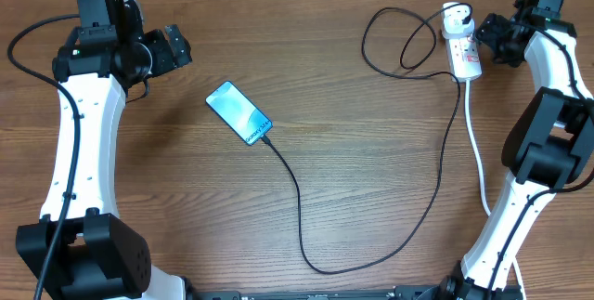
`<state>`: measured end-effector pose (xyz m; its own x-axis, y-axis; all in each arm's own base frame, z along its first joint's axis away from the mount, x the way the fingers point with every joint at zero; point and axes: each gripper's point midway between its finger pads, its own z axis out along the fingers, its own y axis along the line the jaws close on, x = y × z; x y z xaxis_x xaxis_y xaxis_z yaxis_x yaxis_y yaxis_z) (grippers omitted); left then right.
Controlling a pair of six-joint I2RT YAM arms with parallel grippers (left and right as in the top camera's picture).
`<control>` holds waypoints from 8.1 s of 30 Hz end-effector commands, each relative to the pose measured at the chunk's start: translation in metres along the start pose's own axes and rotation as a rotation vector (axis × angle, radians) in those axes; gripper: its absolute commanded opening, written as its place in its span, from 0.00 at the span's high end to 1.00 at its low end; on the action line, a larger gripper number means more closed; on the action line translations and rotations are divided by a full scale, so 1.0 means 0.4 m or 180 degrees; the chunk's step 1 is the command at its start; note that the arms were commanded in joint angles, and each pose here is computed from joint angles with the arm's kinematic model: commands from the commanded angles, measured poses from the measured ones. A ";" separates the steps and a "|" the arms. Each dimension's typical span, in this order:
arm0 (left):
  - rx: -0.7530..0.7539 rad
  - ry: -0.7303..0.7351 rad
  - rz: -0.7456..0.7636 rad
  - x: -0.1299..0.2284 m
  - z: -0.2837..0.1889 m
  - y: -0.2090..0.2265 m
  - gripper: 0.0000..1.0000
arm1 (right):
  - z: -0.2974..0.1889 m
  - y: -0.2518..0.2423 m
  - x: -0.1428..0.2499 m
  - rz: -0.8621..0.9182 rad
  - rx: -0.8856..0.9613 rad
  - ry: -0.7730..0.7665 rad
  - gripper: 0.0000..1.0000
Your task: Plug charger to phone and switch on socket
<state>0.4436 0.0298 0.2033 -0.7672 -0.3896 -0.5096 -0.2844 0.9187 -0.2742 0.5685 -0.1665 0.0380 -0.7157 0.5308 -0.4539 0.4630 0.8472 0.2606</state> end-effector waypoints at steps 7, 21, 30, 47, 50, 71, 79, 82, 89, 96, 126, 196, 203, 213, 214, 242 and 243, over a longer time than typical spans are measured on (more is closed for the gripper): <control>-0.0040 -0.0012 0.0024 -0.005 0.003 0.009 0.00 | -0.001 0.001 -0.002 -0.0010 0.0008 -0.0022 0.25; -0.0040 -0.0012 0.0024 -0.005 0.003 0.009 0.00 | 0.038 -0.013 0.030 0.0007 0.0044 0.0098 0.26; -0.0040 -0.0010 0.0024 -0.004 0.003 0.009 0.01 | 0.038 -0.015 0.037 0.0012 0.0053 0.0135 0.27; -0.0040 -0.0012 0.0024 -0.005 0.003 0.009 0.00 | 0.042 -0.009 0.047 0.0009 0.0023 0.0179 0.27; -0.0040 -0.0012 0.0024 -0.005 0.002 0.009 0.00 | 0.050 -0.007 0.054 0.0002 0.0023 0.0205 0.27; -0.0040 -0.0010 0.0024 -0.004 0.003 0.009 0.01 | 0.088 0.013 0.095 -0.0064 0.0034 0.0326 0.26; -0.0040 -0.0012 0.0024 -0.005 0.002 0.009 0.00 | 0.059 -0.010 0.053 0.0012 0.0050 0.0245 0.25; -0.0040 -0.0010 0.0024 -0.004 0.003 0.009 0.00 | 0.053 -0.014 0.045 0.0021 0.0051 0.0220 0.25; -0.0040 -0.0010 0.0024 -0.004 0.003 0.009 0.00 | 0.045 -0.012 0.037 0.0022 0.0035 0.0188 0.24; -0.0040 -0.0012 0.0024 -0.005 0.003 0.009 0.00 | 0.020 -0.003 0.012 0.0023 0.0006 0.0128 0.24; -0.0040 -0.0010 0.0024 -0.004 0.003 0.009 0.00 | -0.023 0.028 -0.041 0.0005 -0.0140 -0.0094 0.24; -0.0040 -0.0010 0.0024 -0.004 0.003 0.009 0.00 | 0.102 -0.030 0.118 0.0068 0.0069 0.0542 0.25; -0.0040 -0.0010 0.0024 -0.004 0.003 0.009 0.00 | 0.099 -0.028 0.110 0.0065 0.0059 0.0510 0.23; -0.0040 -0.0012 0.0024 -0.005 0.003 0.009 0.00 | -0.044 -0.026 -0.028 0.0103 -0.0007 0.0062 0.18; -0.0040 -0.0010 0.0024 -0.004 0.003 0.009 0.00 | -0.054 -0.027 -0.036 0.0106 -0.0010 0.0035 0.18; -0.0040 -0.0010 0.0024 -0.004 0.003 0.009 0.00 | -0.001 0.027 -0.041 0.0112 -0.0272 -0.0050 0.22; -0.0040 -0.0010 0.0024 -0.004 0.003 0.009 0.01 | -0.001 0.027 -0.042 0.0111 -0.0274 -0.0056 0.22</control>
<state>0.4436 0.0298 0.2033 -0.7672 -0.3896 -0.5096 -0.2844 0.9187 -0.2742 0.5765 -0.1699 0.0346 -0.7041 0.5640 -0.4315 0.4606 0.8252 0.3270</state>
